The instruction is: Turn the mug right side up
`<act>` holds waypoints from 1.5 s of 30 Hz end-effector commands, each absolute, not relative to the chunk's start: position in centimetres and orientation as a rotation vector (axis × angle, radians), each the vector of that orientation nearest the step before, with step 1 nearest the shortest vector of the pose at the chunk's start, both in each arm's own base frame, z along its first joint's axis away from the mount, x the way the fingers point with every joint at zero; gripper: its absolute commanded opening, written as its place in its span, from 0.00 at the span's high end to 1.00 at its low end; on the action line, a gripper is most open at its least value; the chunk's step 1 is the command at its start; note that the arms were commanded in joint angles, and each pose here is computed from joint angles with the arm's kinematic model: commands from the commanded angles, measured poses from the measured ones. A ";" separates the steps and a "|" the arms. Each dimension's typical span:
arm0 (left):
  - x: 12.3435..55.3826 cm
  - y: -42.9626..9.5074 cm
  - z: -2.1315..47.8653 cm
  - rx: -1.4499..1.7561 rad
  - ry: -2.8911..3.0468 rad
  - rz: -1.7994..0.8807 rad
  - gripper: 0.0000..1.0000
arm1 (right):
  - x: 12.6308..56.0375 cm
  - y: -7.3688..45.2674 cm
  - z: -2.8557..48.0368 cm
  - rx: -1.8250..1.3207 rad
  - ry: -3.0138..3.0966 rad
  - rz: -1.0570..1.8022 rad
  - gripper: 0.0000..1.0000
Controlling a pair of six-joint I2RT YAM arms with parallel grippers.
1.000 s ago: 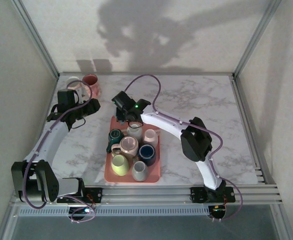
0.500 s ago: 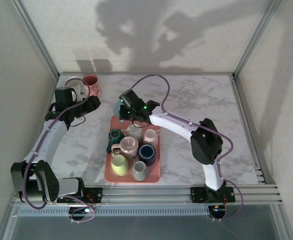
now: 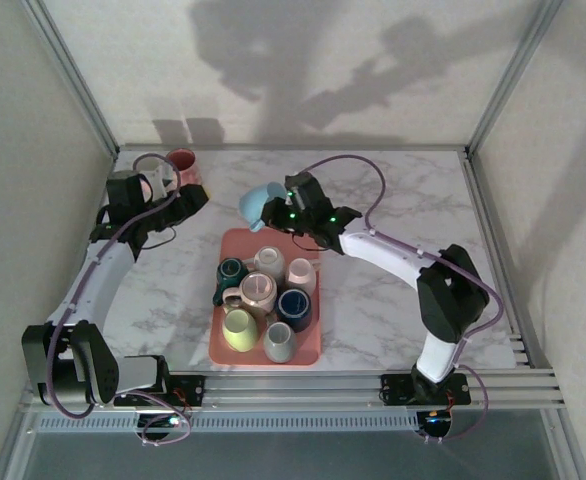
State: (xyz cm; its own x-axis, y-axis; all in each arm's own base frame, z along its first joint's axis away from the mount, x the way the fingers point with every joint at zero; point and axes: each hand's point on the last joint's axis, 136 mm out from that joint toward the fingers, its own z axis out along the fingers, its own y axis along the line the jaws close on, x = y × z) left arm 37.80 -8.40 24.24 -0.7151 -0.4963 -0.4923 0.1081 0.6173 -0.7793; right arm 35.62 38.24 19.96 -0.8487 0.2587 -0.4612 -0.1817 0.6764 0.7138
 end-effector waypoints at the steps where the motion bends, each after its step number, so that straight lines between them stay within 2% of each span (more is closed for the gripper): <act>1: 36.8 -10.0 26.3 -0.275 2.051 -1.289 0.42 | 35.7 38.8 28.6 0.038 2.077 1.356 1.00; 9: 36.1 -12.3 27.9 -0.263 2.010 -1.443 0.41 | 36.9 35.9 32.7 0.087 1.896 1.540 1.00; 25: 36.6 -16.7 33.3 -0.291 1.871 -1.718 0.44 | 36.6 36.4 37.0 0.038 1.715 1.785 1.00; 45: 37.3 -18.3 32.7 -0.322 1.874 -1.770 0.47 | 35.3 37.6 38.7 -0.007 1.671 1.878 1.00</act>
